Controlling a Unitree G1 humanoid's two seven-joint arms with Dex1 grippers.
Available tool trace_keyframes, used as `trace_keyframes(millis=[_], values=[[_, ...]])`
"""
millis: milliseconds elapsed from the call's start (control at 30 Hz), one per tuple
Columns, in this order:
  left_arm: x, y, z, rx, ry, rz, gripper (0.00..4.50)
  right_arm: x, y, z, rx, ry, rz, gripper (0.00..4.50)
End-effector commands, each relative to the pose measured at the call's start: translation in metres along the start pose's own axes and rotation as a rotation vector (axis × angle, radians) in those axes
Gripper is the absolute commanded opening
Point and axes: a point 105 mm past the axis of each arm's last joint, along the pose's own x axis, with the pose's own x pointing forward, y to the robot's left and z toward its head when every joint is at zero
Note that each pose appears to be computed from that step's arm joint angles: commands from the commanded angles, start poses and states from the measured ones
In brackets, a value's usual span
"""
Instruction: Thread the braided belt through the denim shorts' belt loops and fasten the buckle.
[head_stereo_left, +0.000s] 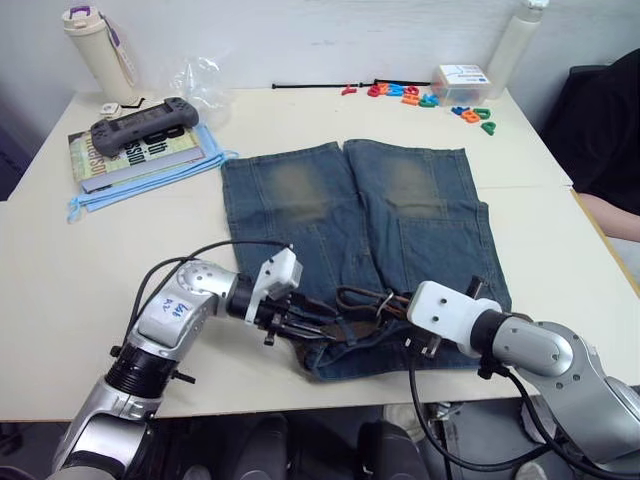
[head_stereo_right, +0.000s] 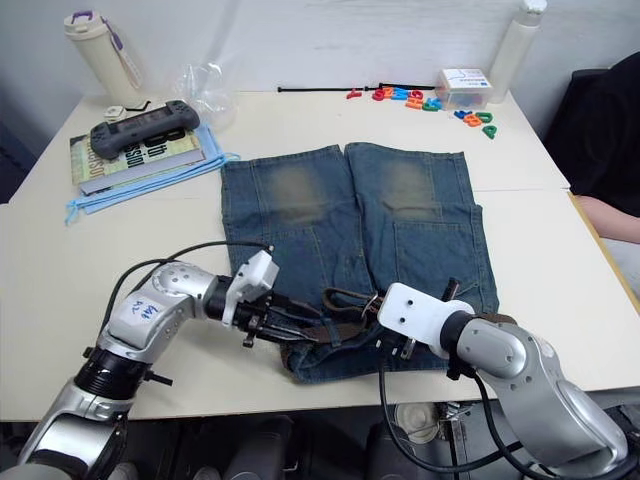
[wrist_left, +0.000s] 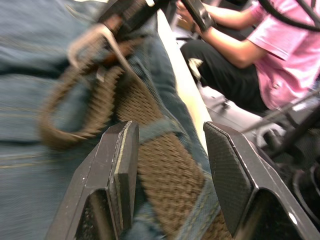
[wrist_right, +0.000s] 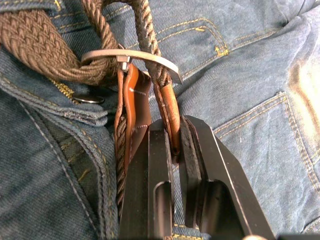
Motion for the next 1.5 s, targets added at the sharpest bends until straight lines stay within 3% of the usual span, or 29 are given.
trace_keyframes(millis=[33, 300, 400, 500, 633, 667, 900, 1267, 1500], values=[[0.0, -0.003, -0.01, 0.087, 0.102, 0.001, 2.36, -0.016, -0.001, 0.031, -0.081, -0.111, -0.053, 0.0], [-0.006, 0.018, -0.031, 0.195, 0.238, 0.115, 2.36, -0.017, -0.003, 0.033, -0.075, -0.119, -0.069, 0.0], [-0.007, 0.019, -0.032, 0.204, 0.239, 0.116, 2.36, -0.017, -0.002, 0.032, -0.074, -0.117, -0.069, 0.0], [-0.011, 0.019, -0.036, 0.228, 0.269, 0.121, 1.63, -0.017, -0.003, 0.032, -0.073, -0.115, -0.071, 0.0], [-0.016, 0.021, -0.042, 0.246, 0.31, 0.145, 0.09, -0.017, -0.003, 0.032, -0.072, -0.116, -0.076, 0.0], [-0.017, 0.021, -0.043, 0.248, 0.317, 0.149, 0.01, -0.017, -0.004, 0.032, -0.071, -0.116, -0.078, 0.0], [-0.037, 0.024, -0.055, 0.252, 0.371, 0.239, 0.01, -0.029, -0.009, 0.018, -0.056, -0.065, -0.12, 0.0], [-0.075, 0.044, -0.079, 0.201, 0.454, 0.406, 0.01, -0.075, -0.002, -0.053, -0.036, 0.215, -0.119, 0.0], [-0.081, 0.047, -0.082, 0.21, 0.462, 0.427, 0.01, -0.081, -0.007, -0.077, -0.018, 0.296, -0.168, 0.0]])
